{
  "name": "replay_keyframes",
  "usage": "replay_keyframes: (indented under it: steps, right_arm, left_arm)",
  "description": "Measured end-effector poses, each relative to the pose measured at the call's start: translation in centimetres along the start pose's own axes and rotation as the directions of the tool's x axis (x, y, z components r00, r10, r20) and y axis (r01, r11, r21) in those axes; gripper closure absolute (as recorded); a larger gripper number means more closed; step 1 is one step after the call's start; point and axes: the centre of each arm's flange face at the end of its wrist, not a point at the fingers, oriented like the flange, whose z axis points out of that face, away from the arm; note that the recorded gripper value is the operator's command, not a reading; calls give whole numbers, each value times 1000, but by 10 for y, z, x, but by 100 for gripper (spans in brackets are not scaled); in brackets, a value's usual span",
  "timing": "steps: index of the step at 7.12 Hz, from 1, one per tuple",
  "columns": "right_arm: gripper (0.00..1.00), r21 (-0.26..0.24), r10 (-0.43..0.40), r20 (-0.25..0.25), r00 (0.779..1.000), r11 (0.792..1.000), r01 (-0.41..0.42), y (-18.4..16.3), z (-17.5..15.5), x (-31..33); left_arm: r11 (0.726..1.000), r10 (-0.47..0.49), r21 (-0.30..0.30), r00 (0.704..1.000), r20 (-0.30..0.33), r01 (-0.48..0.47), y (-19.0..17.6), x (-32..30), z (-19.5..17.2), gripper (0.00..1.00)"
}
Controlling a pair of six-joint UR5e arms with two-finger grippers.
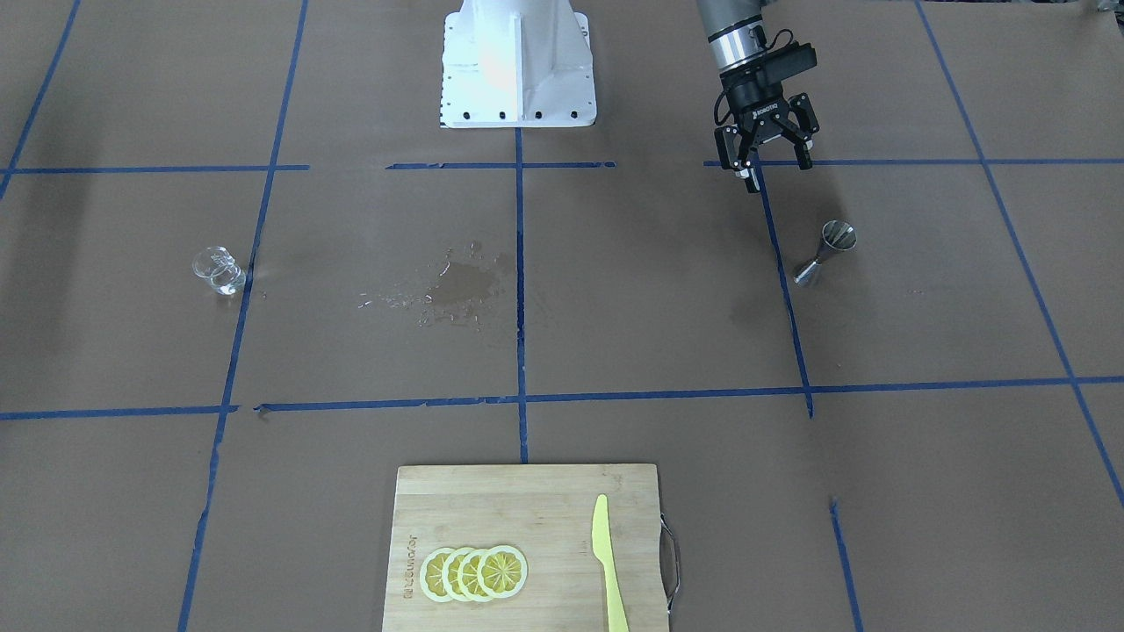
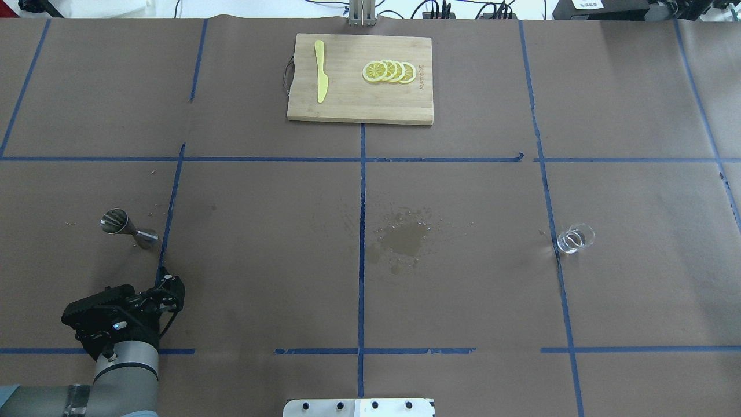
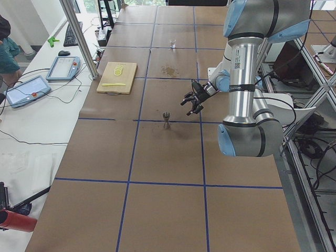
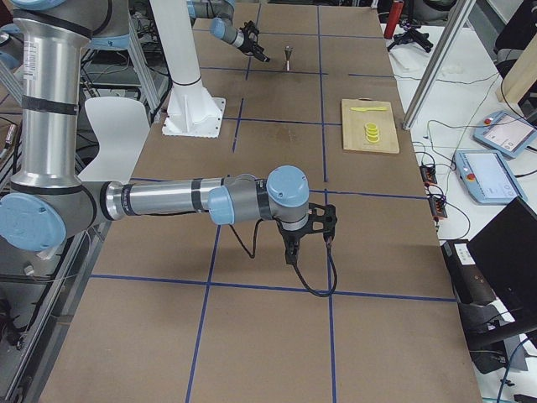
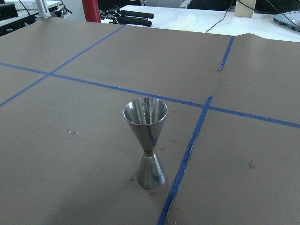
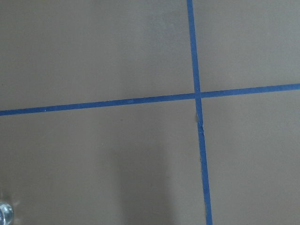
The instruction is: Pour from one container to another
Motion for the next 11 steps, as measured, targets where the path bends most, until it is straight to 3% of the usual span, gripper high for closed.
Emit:
replay_keyframes:
  steps: [4, 7, 11]
  right_arm:
    - [0, 3, -1, 1, 1000, 1000, 1, -1, -1, -2]
    - [0, 4, 16, -2, 1000, 1000, -16, -1, -1, -14]
    - [0, 83, 129, -18, 991, 988, -127, 19, -8, -100]
  left_arm:
    - [996, 25, 87, 996, 83, -32, 14, -12, 50, 3]
    - [993, -27, 116, 995, 98, 16, 10, 14, 66, 4]
    - [987, -63, 156, 990, 126, 43, 7, 18, 90, 4]
